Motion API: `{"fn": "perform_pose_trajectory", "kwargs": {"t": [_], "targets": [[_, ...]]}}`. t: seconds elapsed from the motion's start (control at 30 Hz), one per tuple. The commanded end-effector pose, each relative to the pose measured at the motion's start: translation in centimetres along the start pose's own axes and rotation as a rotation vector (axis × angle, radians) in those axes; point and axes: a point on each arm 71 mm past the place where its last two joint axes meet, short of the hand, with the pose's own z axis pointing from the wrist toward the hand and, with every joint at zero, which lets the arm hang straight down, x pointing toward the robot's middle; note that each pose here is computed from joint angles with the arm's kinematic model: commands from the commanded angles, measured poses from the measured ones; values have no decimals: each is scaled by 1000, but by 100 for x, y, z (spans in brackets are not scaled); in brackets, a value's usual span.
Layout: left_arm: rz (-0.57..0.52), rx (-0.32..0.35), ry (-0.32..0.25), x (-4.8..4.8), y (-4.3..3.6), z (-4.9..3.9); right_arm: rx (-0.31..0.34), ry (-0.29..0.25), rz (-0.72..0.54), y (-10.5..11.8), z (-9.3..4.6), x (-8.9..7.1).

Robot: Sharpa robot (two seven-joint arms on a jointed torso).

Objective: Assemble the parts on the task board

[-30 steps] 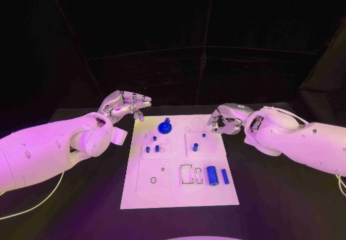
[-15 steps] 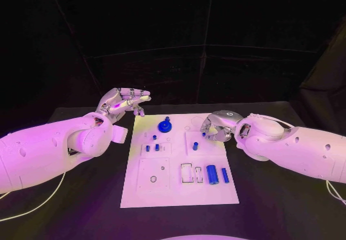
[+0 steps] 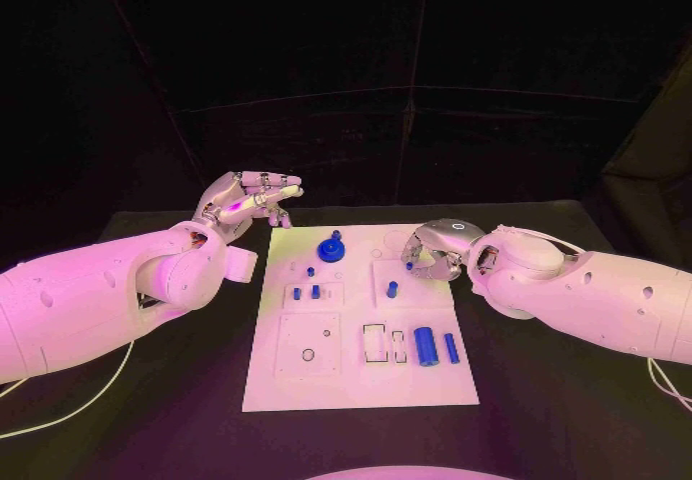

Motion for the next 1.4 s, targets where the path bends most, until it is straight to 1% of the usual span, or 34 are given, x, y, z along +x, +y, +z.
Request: {"fn": "perform_pose_trajectory", "kwargs": {"t": [0.03,0.2,0.7,1.03,1.2,1.4], "targets": [[-20,18,11,8,-21,2,0,-13,-6,7,10,-17],[-20,16,10,3,-18,3,2,-3,-1,9,21,-8],[-19,10,9,0,-13,4,22,61,-9,22,68,49],[-22,6,15,2,-9,7,31,76,-16,40,86,79],[-23,5,17,2,-7,9,34,65,-20,41,83,74],[-23,4,17,-3,-5,11,31,6,-20,50,59,30]]}}
